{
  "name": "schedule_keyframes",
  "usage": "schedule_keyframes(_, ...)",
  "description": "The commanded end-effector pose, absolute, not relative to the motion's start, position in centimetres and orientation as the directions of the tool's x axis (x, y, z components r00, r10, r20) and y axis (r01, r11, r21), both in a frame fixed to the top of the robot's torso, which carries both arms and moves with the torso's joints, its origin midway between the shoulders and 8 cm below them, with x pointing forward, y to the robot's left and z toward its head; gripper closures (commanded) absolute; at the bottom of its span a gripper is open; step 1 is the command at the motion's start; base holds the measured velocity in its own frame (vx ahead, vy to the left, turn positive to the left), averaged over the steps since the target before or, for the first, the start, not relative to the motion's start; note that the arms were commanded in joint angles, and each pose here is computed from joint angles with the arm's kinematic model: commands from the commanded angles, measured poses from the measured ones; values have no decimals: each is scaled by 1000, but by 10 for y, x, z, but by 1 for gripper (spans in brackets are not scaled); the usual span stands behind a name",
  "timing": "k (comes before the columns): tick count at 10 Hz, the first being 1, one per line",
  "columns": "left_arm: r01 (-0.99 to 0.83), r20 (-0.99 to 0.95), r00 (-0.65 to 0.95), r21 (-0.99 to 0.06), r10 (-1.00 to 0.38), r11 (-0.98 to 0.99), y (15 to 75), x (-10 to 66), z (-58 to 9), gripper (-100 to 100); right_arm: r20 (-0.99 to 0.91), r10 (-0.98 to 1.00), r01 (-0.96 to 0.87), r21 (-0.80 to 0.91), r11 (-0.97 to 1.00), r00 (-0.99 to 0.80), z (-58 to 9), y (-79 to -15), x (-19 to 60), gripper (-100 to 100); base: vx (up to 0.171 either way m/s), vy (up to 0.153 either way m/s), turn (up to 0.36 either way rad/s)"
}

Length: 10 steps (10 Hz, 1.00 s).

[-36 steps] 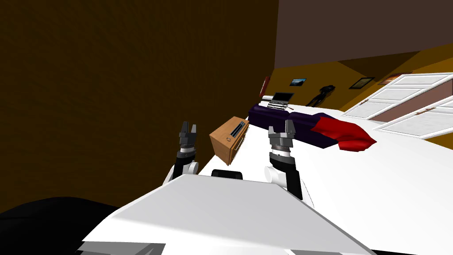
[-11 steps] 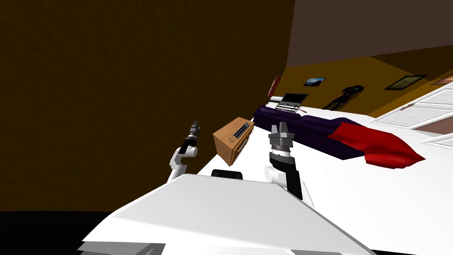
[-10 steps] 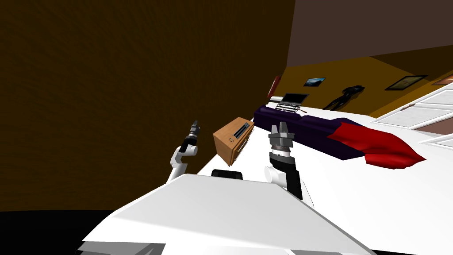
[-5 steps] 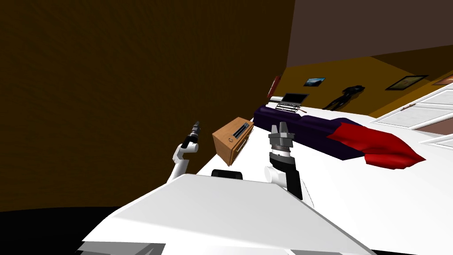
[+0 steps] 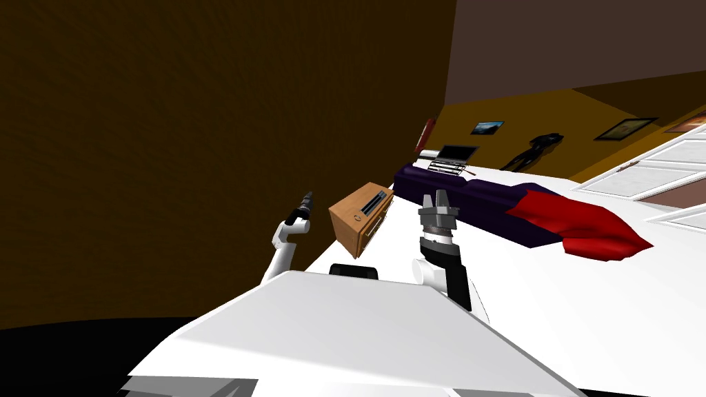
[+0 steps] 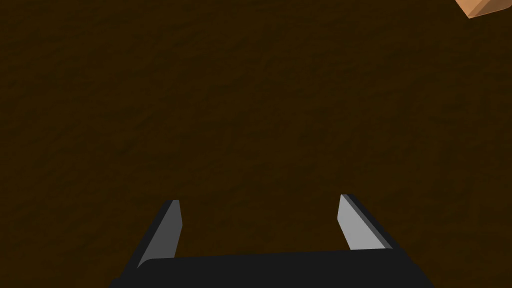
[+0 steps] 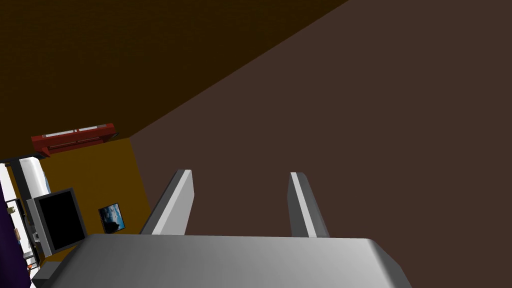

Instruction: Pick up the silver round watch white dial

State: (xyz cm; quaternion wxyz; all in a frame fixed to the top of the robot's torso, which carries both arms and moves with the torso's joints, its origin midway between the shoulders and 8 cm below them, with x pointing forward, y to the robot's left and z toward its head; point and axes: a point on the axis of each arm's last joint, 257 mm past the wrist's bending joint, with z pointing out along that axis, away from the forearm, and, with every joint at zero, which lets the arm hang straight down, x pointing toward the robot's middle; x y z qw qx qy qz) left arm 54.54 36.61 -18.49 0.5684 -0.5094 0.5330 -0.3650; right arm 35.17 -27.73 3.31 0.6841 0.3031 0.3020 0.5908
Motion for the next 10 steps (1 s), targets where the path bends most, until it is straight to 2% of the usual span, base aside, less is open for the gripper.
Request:
schedule_keyframes(1,-160,-234,161,-965,-959,209,367,547,-191,-100,-55,991,-625,771,118,120,33,-277,352,0,-1,-24,7)
schedule_keyframes(10,-410,-253,105,-892,-962,189,375,566,-255,-100,-55,991,-625,771,118,120,33,-277,352,0,0,-38,-35)
